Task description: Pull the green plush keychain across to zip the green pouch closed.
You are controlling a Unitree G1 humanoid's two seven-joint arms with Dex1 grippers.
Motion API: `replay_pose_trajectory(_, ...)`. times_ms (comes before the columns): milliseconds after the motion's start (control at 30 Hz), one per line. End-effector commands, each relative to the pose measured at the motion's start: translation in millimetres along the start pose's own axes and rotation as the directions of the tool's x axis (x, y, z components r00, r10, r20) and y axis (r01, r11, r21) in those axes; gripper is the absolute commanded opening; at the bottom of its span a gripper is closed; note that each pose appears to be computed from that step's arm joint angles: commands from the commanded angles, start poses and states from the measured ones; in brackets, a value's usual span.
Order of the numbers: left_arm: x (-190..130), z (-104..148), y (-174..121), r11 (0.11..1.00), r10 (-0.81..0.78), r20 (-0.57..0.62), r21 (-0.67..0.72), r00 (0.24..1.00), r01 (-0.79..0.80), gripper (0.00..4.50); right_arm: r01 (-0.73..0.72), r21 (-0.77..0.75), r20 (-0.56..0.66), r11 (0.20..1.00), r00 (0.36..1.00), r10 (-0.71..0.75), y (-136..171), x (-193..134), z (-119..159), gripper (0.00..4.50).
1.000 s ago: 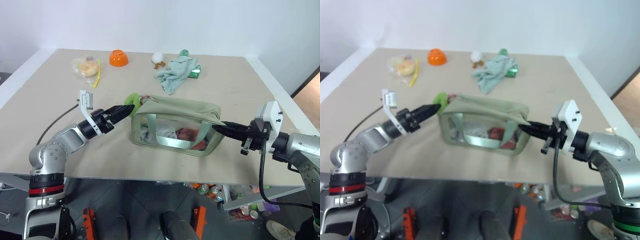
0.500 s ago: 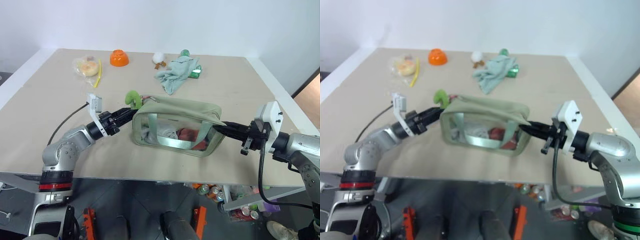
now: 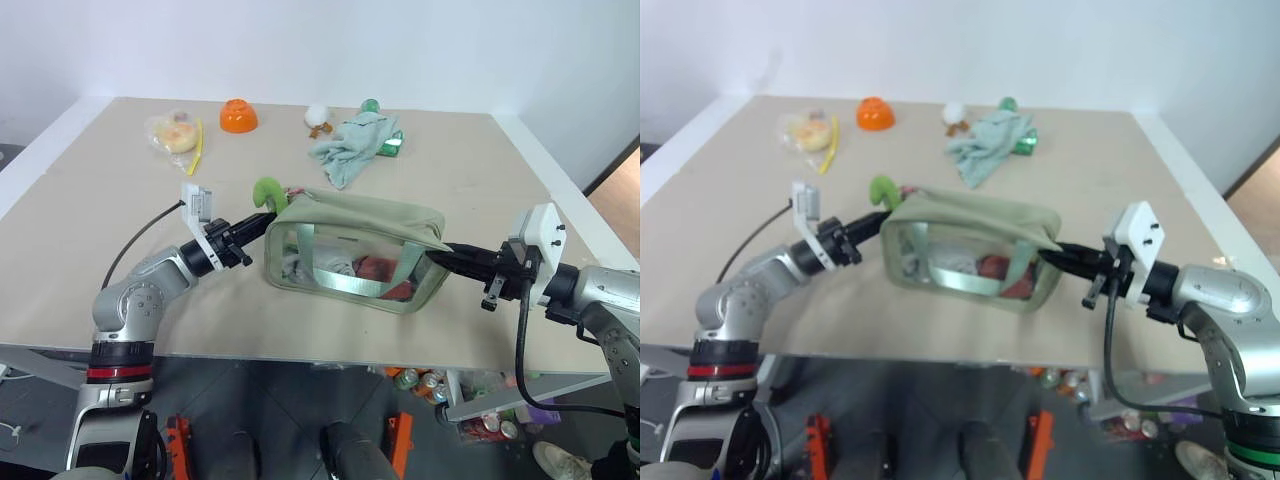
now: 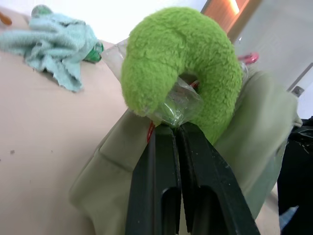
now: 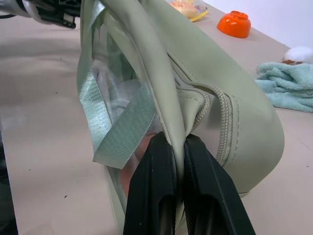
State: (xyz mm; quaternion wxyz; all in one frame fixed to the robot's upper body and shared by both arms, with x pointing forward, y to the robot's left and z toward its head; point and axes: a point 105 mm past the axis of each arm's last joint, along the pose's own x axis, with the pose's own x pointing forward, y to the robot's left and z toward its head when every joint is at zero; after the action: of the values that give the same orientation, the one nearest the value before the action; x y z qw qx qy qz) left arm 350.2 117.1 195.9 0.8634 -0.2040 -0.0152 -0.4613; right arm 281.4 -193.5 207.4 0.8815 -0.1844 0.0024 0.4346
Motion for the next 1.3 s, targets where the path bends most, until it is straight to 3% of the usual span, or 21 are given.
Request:
replay_pose_trajectory(33,0,35,-19,0.995,-0.047,0.103,0.09,0.994,0.038,0.11,-0.001,-0.049,0.005,0.999,1.0,0.001,-2,-2,9,0.0)
replay_pose_trajectory(167,-8,54,-23,0.994,-0.029,0.167,0.112,0.986,0.01,0.11,-0.005,-0.051,0.007,0.999,1.0,0.005,-2,-2,9,0.0)
replay_pose_trajectory(333,-6,65,-45,0.983,-0.091,0.143,0.169,0.985,0.066,0.11,-0.011,-0.051,0.009,0.999,1.0,0.012,-3,-1,10,0.0)
replay_pose_trajectory(633,28,45,-71,0.903,-0.249,-0.12,0.331,0.961,0.275,0.11,-0.023,-0.052,0.015,0.998,1.0,0.024,-4,4,11,0.0)
replay_pose_trajectory(1033,48,34,-59,0.869,-0.256,-0.241,0.366,0.936,0.332,0.11,-0.01,-0.04,0.016,0.999,1.0,0.01,1,2,9,0.0)
replay_pose_trajectory(1300,40,39,-64,0.836,-0.276,-0.266,0.407,0.924,0.367,2.65,-0.01,-0.036,0.017,0.999,1.0,0.01,3,4,8,0.0)
